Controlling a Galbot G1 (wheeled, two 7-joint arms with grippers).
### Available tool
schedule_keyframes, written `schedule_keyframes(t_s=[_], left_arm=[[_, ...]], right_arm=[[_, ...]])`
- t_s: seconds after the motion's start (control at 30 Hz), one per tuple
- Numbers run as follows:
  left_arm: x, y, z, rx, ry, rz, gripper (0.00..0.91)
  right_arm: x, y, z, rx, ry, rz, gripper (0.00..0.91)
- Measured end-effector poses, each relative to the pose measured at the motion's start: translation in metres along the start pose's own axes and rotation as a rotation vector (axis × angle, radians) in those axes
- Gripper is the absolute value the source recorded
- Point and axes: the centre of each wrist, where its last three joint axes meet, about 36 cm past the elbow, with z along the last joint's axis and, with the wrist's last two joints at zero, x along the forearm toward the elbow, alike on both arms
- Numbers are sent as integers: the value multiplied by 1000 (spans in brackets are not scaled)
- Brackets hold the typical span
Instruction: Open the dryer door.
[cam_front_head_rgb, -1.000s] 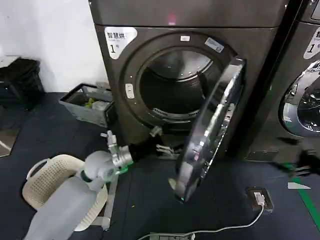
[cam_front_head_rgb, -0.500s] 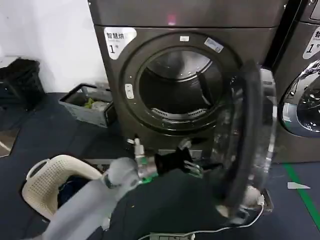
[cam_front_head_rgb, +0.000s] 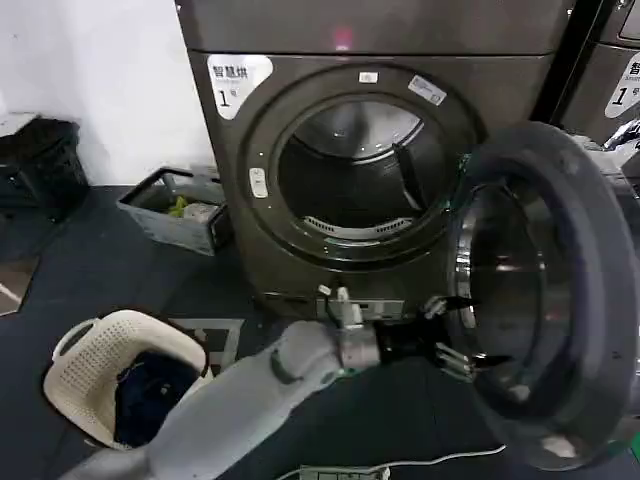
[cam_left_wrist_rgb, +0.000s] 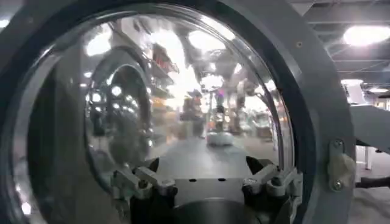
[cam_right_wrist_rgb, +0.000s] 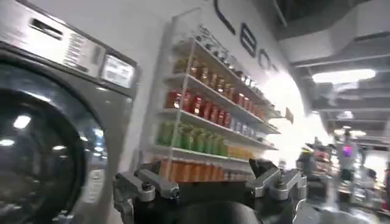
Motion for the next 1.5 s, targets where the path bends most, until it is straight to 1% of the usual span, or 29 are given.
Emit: schedule_keyframes(t_s=[0.13, 0.37, 0.83, 1.1, 1.27, 1.5], left_arm=[[-29, -2, 1, -61, -12, -3, 907], [-71, 8, -3, -162, 3, -8, 907], [-123, 29, -7, -222, -9, -10, 907], [-116, 65, 1, -271, 45, -78, 907], [-107, 85, 16, -282, 96, -117, 907], [-96, 109, 24, -295, 144, -171, 907]], right_arm=[[3, 2, -3, 5, -5, 0, 907], [6, 8, -12, 23, -20, -25, 907], [10, 12, -19, 35, -36, -43, 907], [11, 9, -23, 41, -44, -43, 907], [11, 10, -24, 41, -47, -45, 907], [10, 9, -26, 44, -49, -47, 907]])
